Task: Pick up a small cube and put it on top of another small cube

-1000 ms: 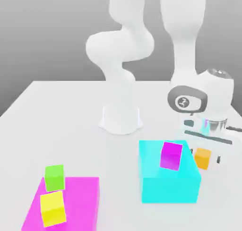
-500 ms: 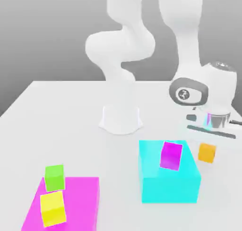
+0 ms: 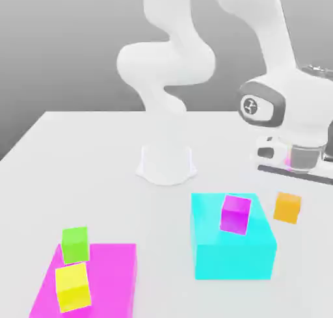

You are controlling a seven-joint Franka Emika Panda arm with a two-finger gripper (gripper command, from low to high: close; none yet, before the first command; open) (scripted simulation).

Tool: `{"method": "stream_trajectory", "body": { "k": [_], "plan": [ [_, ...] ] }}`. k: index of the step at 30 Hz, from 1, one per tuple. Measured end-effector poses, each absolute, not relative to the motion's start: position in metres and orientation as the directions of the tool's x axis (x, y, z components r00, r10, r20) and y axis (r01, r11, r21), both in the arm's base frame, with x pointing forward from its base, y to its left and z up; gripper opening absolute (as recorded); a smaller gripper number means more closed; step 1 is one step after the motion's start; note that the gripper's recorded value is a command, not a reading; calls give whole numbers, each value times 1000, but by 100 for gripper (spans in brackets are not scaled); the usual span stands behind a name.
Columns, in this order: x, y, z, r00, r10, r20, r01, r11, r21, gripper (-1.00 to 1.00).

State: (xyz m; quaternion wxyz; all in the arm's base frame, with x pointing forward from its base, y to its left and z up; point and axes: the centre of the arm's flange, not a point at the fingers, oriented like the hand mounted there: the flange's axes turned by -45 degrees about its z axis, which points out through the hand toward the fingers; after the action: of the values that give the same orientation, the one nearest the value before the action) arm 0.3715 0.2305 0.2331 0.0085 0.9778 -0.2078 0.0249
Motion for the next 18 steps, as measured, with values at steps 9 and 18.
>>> {"method": "stream_trajectory", "body": {
  "k": [9,18],
  "plan": [
    [511,18,297,684,-724,85,-728,-685,26,-100],
    [500,-153,264,144,-990,2,-990,-144,-2,-100]
  ]
}}
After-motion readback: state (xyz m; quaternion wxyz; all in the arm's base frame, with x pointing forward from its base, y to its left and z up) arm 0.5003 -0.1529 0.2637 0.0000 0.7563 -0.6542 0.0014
